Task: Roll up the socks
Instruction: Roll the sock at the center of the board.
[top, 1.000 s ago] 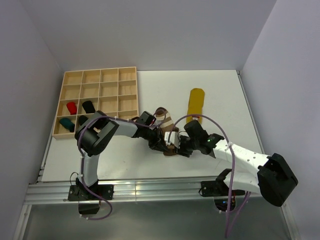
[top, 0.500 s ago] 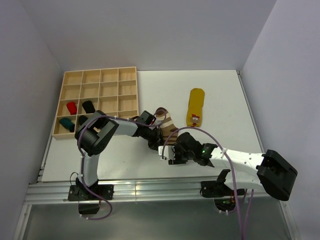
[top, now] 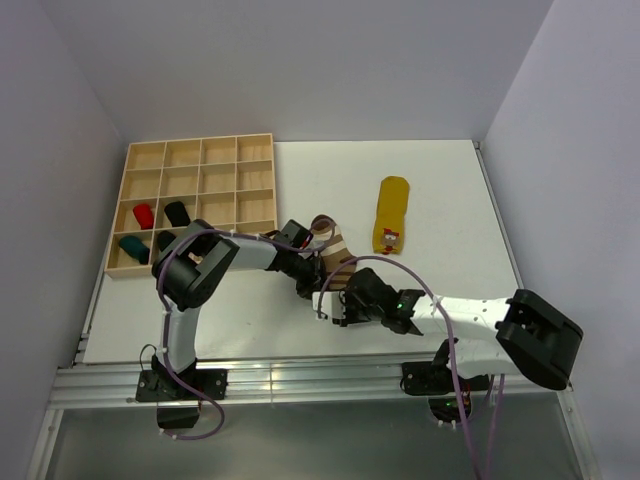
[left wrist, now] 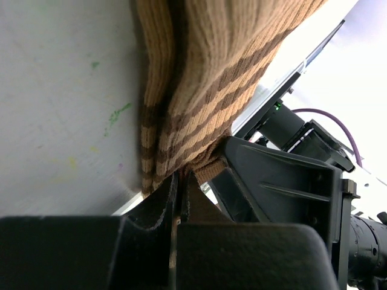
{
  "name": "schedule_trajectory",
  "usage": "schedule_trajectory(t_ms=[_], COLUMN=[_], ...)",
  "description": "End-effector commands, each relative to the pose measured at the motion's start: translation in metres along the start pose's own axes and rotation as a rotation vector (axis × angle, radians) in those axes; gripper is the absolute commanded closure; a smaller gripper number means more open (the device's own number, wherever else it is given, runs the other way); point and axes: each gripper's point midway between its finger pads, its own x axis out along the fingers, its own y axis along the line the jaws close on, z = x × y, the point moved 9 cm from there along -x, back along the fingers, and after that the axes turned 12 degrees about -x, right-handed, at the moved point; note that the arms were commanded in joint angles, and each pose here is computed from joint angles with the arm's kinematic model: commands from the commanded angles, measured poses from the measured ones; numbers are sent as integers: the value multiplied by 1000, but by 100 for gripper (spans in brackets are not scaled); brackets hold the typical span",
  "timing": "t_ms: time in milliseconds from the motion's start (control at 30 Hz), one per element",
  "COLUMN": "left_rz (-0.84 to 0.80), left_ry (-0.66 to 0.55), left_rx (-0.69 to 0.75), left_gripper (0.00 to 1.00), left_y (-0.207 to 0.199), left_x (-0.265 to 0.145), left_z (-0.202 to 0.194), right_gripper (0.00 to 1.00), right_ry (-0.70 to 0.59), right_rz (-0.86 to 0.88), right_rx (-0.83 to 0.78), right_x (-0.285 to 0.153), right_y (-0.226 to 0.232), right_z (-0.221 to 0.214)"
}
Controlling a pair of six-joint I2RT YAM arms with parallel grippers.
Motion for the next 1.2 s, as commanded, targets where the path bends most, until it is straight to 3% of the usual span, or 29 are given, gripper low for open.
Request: schedule_trajectory(t_ms=[0, 67, 367, 567, 800, 967, 1100, 1167], left_rz=[149, 144, 68, -4, -53, -103, -170, -186], left_ry=[-33, -35, -203, -380, -639, -858, -940, -945], left_rx=[-66, -58, -18, 23, 80, 198, 397, 570], left_gripper=[100, 97, 69, 65, 71, 67, 64, 62], left_y=[33, 32, 10, -9, -11, -11, -28, -40], left_x=[9, 9, -7, -25, -48, -68, -72, -67], left_z=[5, 5, 9, 12, 7, -3, -28, -36], right_gripper=[64, 72, 76, 76, 75, 75, 75, 75], right_ry=[14, 15, -65, -113, -145, -156, -120, -86], right_rz=[-9, 29, 321, 567, 781, 854, 930, 959], right_rx=[7, 23, 217, 388, 588, 713, 829, 872], right_x=[3, 3, -13, -13, -12, -1, 9, 15], right_y=[-6, -4, -19, -32, -47, -66, -71, -75], right_z=[5, 6, 0, -11, -24, -37, -48, -52])
